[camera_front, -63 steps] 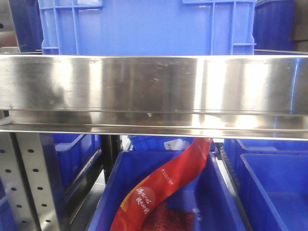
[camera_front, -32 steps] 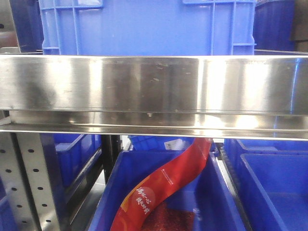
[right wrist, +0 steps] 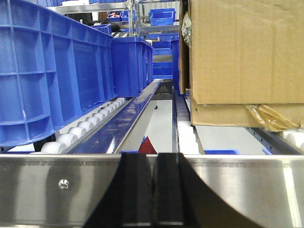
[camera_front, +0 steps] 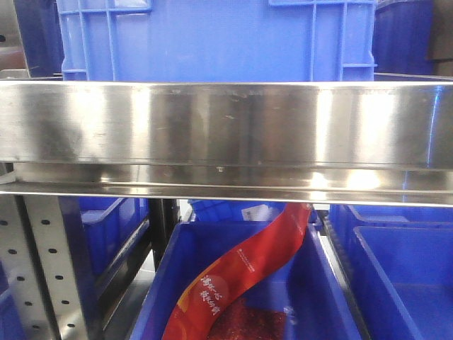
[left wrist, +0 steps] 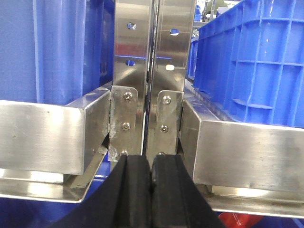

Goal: Grab PVC pipe and place in blue bin

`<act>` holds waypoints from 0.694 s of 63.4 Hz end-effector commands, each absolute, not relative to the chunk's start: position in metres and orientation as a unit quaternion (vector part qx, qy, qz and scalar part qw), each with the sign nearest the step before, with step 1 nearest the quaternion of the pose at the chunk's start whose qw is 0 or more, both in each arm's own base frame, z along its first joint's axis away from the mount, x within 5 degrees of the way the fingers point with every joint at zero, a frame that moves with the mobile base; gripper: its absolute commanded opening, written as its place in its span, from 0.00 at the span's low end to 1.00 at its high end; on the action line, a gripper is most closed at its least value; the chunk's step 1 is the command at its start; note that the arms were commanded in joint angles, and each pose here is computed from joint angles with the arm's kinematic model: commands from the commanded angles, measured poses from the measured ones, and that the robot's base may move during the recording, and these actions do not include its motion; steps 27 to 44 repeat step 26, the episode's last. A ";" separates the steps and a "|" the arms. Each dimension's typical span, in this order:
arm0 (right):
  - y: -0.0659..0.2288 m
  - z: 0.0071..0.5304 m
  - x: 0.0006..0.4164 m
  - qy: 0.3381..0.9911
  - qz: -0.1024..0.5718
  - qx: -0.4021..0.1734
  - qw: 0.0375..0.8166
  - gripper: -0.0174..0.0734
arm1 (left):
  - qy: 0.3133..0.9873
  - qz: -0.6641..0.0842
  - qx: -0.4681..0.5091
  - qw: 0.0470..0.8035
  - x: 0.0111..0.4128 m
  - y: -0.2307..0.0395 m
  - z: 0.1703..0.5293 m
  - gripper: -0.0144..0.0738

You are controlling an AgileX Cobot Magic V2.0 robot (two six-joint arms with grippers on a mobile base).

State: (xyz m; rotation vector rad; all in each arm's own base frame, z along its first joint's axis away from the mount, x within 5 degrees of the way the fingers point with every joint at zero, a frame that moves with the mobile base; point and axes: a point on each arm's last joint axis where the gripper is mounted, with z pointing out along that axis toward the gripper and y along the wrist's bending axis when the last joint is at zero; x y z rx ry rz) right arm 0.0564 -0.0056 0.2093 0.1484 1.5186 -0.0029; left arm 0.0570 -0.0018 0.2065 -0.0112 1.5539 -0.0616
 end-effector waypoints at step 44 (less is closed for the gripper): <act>-0.006 0.212 0.056 0.678 -0.005 0.067 0.732 0.01 | 0.688 -0.030 -0.008 0.725 0.056 -0.002 0.210 0.05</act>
